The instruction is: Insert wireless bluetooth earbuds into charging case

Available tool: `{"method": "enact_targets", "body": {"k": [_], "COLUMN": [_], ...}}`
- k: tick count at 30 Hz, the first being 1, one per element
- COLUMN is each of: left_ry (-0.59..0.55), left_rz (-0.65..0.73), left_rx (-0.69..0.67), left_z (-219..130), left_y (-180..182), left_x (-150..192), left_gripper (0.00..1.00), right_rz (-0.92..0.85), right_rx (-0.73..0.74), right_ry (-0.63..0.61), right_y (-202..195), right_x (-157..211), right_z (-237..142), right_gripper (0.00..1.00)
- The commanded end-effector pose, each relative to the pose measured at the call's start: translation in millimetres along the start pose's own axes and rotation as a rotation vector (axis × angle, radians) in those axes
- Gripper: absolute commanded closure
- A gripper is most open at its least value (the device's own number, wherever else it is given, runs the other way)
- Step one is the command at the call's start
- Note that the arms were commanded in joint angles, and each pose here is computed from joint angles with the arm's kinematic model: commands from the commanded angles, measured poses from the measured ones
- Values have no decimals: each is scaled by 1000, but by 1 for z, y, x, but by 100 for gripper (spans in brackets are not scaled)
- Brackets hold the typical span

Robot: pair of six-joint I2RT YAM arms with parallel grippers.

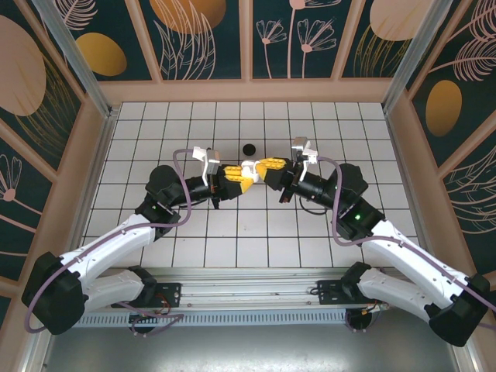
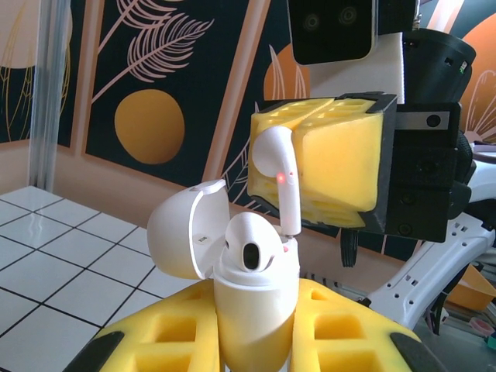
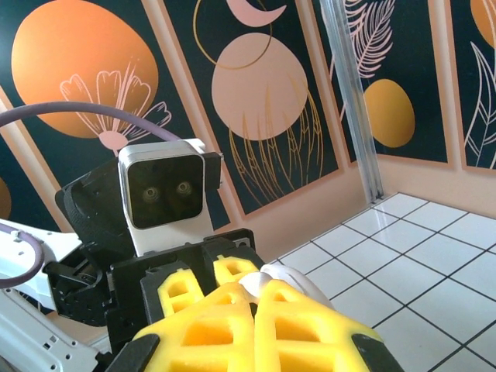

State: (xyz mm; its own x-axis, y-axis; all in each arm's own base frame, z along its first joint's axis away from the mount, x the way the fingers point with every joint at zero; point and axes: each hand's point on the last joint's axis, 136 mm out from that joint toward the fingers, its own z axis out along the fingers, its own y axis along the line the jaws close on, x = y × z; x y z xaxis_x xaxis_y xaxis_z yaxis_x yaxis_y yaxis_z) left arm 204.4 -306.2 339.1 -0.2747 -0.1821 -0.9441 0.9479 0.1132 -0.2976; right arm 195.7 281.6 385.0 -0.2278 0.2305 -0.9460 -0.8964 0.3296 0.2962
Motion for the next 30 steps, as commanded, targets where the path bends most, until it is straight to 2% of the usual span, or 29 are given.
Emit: {"method": "enact_targets", "body": {"k": [1, 15, 30], "left_ry": [-48, -55, -68], "left_rz": [37, 43, 57], "left_rx": [53, 52, -5], "left_z": [3, 3, 1], "left_y": [-12, -12, -4], "left_x": [-19, -22, -23], "left_gripper": [100, 100, 100], "right_rz": [-37, -5, 64], "right_rx": [10, -5, -7], "right_ry": [-50, -10, -42], "right_y": [-1, -2, 0], "right_x": [-8, 8, 13], "right_z": [1, 9, 11], "right_gripper": [96, 96, 96]}}
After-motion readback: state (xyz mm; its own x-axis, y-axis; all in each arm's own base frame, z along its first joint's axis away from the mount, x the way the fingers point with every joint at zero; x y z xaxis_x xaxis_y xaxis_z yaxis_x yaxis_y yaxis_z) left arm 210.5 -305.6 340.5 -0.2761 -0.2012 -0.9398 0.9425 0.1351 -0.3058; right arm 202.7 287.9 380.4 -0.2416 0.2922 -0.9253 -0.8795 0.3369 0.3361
